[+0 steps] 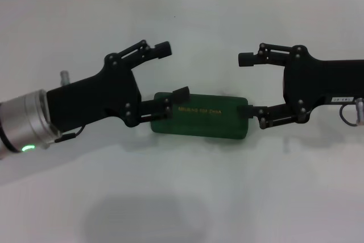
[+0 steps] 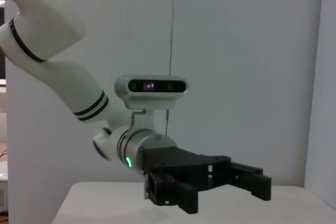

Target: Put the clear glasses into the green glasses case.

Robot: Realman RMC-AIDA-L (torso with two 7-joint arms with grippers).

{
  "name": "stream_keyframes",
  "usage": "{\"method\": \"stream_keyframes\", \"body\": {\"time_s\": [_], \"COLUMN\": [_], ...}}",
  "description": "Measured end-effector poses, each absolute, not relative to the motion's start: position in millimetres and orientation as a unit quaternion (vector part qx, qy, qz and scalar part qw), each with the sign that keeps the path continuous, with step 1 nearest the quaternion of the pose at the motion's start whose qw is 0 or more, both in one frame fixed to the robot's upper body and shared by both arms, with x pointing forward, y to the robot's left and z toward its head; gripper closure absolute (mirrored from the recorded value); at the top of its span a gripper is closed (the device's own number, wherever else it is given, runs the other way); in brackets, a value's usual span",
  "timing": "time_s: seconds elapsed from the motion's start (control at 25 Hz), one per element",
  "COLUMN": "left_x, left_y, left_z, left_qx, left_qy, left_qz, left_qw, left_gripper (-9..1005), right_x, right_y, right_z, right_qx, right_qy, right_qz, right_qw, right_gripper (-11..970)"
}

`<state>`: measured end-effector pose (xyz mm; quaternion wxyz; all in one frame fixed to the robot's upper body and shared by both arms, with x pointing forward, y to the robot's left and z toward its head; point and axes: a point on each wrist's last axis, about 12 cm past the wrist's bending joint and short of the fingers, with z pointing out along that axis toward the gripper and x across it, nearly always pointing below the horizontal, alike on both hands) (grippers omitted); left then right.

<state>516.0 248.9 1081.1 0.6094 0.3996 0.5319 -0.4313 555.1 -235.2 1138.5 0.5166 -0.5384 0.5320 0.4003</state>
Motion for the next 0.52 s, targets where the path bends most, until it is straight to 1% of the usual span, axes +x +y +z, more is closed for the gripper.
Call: {"method": "stream_keyframes", "body": {"time_s": [0.04,0.2,0.52], "left_x": [513.5,506.7,505.8], "left_y": [249.5,249.8,249.5], "left_z": [1079.2,1074.1,1073.1], "left_qx": [0.393,0.389,0.388], "left_qy": [0.531,0.529,0.530], "left_qz": [-0.426,-0.414,-0.414], "left_qw": [0.617,0.631,0.630], "left_gripper": [121,111,121], "right_x": [555.0,554.7,553.7], "right_y": [-235.0,-235.5,-235.3], "right_z": [1138.0,1135.8,1133.3], "right_qx": [-0.539,-0.536,-0.535], "right_qy": [0.532,0.535,0.536], "right_qz": [0.400,0.398,0.399], "right_qw": [0.517,0.517,0.518], "right_gripper": [70,69,69]}}
